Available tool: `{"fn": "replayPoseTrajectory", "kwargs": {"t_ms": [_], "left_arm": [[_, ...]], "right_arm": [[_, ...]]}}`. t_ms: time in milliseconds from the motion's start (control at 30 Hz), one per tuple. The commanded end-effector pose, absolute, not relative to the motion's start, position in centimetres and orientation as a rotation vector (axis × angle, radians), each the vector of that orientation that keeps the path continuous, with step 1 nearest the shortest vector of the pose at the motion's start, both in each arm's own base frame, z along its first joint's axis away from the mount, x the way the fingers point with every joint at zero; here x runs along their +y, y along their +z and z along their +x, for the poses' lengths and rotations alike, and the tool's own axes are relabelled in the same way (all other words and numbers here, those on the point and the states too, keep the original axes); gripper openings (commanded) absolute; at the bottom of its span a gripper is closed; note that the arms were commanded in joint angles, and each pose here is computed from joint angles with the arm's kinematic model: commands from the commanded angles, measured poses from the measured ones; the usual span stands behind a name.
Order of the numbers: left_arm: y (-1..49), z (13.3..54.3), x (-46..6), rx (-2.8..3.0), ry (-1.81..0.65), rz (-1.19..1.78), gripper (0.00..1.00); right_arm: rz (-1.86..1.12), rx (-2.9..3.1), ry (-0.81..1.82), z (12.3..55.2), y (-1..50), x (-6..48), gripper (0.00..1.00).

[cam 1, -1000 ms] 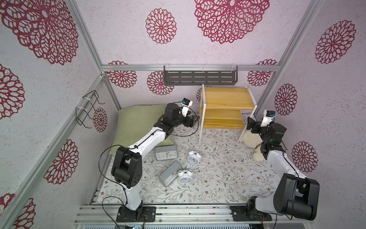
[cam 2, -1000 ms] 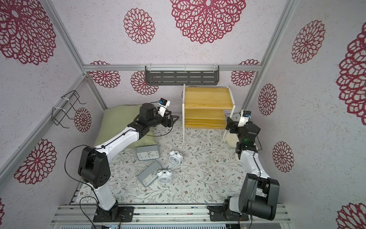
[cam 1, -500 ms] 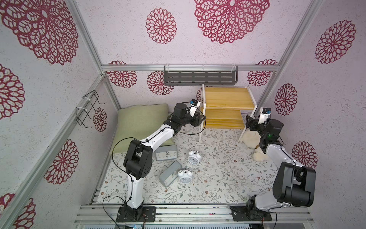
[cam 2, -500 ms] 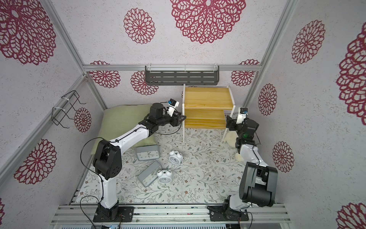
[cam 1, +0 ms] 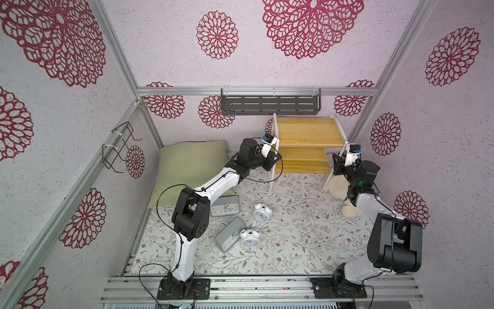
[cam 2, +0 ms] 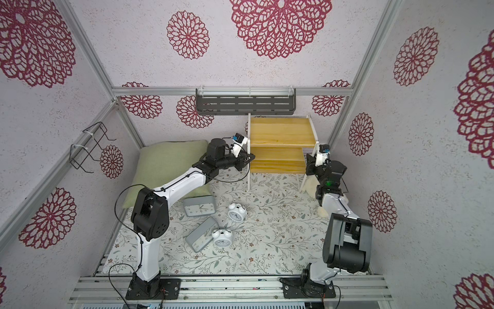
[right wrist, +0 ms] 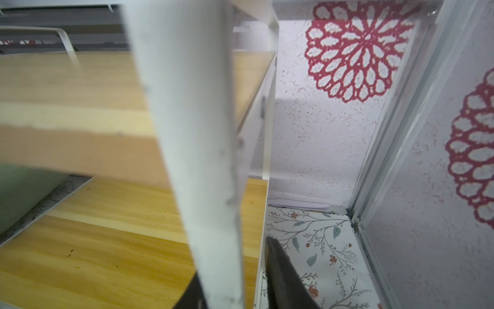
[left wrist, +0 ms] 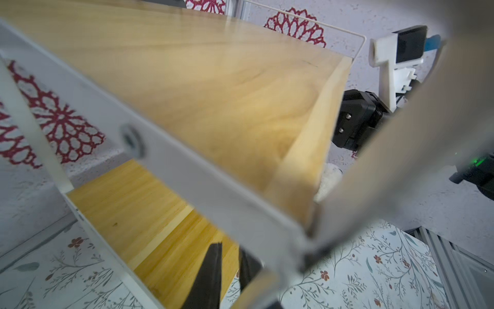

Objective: Place the alarm clocks on the shelf by style
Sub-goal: Pick up the alarm from the center of the board.

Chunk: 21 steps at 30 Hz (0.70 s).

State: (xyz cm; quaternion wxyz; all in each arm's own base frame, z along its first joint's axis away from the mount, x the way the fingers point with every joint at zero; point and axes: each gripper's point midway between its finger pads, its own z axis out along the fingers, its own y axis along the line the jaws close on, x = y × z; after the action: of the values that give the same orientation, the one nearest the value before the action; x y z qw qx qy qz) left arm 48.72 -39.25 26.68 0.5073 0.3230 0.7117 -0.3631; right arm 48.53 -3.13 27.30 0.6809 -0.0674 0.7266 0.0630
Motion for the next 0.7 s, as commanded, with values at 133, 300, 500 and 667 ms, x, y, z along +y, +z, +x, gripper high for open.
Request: {"fn": "replayPoseTrajectory", "kwargs": {"t_ms": [133, 300, 500, 667], "left_arm": [[27.9, 49.5, -37.5, 1.740, -0.821, 0.680, 0.04], [29.4, 48.3, -35.2, 1.721, -0.759, 0.638, 0.04], [29.3, 47.3, -31.7, 1.750, -0.725, 0.583, 0.05], [28.7, 46.3, -28.0, 1.799, -0.714, 0.537, 0.06]], "right_arm": [[-0.202, 1.504, 0.128, 47.8, 31.6, -2.1, 0.09], [-0.236, 1.493, 0.162, 46.7, 31.7, -0.3, 0.09], [-0.266, 1.495, 0.218, 44.9, 31.0, 2.7, 0.09], [-0.285, 1.498, 0.269, 43.1, 30.4, 5.8, 0.09]]}}
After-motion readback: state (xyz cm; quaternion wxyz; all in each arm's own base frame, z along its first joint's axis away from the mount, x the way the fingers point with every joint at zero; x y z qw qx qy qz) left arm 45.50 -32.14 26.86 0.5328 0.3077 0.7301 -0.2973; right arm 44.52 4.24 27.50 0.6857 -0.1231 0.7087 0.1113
